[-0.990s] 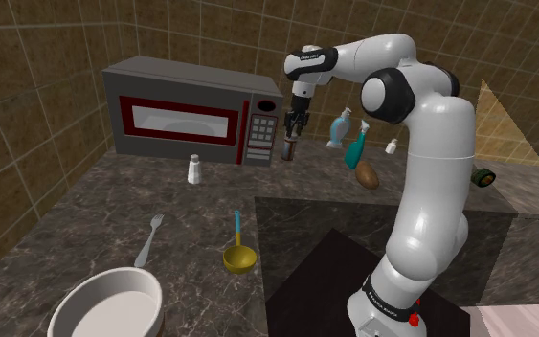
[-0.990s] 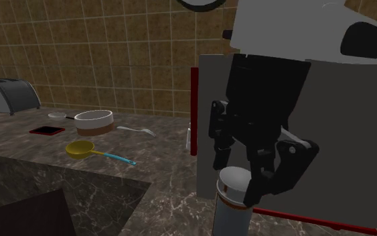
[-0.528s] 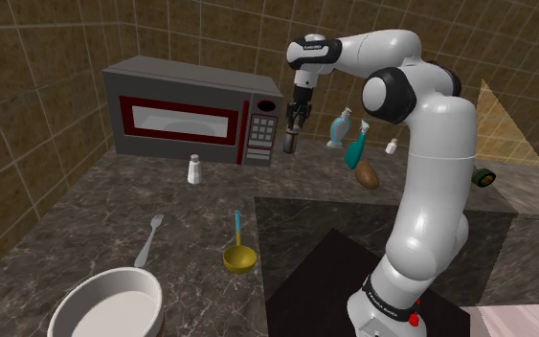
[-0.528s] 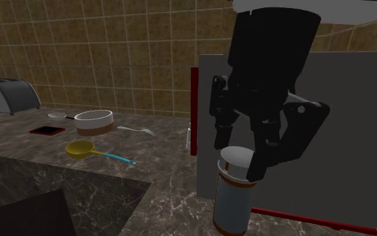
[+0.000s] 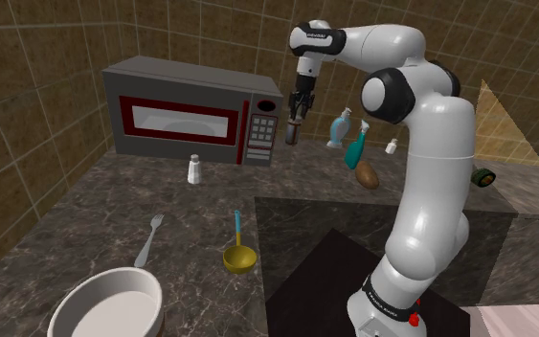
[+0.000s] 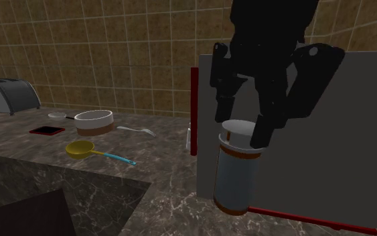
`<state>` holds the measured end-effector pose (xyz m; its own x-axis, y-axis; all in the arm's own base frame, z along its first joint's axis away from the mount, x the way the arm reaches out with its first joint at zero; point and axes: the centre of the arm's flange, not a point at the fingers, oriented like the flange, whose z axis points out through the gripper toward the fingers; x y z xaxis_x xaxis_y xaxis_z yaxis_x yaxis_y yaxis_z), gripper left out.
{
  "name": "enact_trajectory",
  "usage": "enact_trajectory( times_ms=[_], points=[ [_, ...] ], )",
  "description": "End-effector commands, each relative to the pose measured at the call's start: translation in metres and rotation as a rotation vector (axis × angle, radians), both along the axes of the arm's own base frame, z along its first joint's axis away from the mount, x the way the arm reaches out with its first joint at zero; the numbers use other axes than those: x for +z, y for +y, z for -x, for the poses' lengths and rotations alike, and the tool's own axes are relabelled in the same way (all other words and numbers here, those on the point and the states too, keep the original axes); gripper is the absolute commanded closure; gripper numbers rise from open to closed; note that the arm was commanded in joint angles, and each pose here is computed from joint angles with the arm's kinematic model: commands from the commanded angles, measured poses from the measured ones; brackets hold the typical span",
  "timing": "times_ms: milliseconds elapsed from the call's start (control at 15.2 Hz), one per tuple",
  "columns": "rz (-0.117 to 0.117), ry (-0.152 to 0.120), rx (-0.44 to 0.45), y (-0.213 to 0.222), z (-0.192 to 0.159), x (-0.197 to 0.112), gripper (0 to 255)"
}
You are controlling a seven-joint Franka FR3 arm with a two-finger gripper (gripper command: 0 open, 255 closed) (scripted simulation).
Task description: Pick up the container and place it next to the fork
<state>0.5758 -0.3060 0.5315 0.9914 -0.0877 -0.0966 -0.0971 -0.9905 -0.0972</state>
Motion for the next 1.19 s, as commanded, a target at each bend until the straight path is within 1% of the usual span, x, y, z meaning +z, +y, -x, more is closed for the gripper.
enact_trajectory(
  times_ms=[0, 264, 330, 1122],
  points=[
    [0.000, 0.000, 0.000, 0.000, 0.000, 0.010, 255],
    [0.000, 0.000, 0.000, 0.000, 0.000, 0.031, 255],
    [0.000, 0.000, 0.000, 0.000, 0.000, 0.032, 255],
    [0.000, 0.000, 0.000, 0.155, 0.032, 0.033, 255]
  ],
)
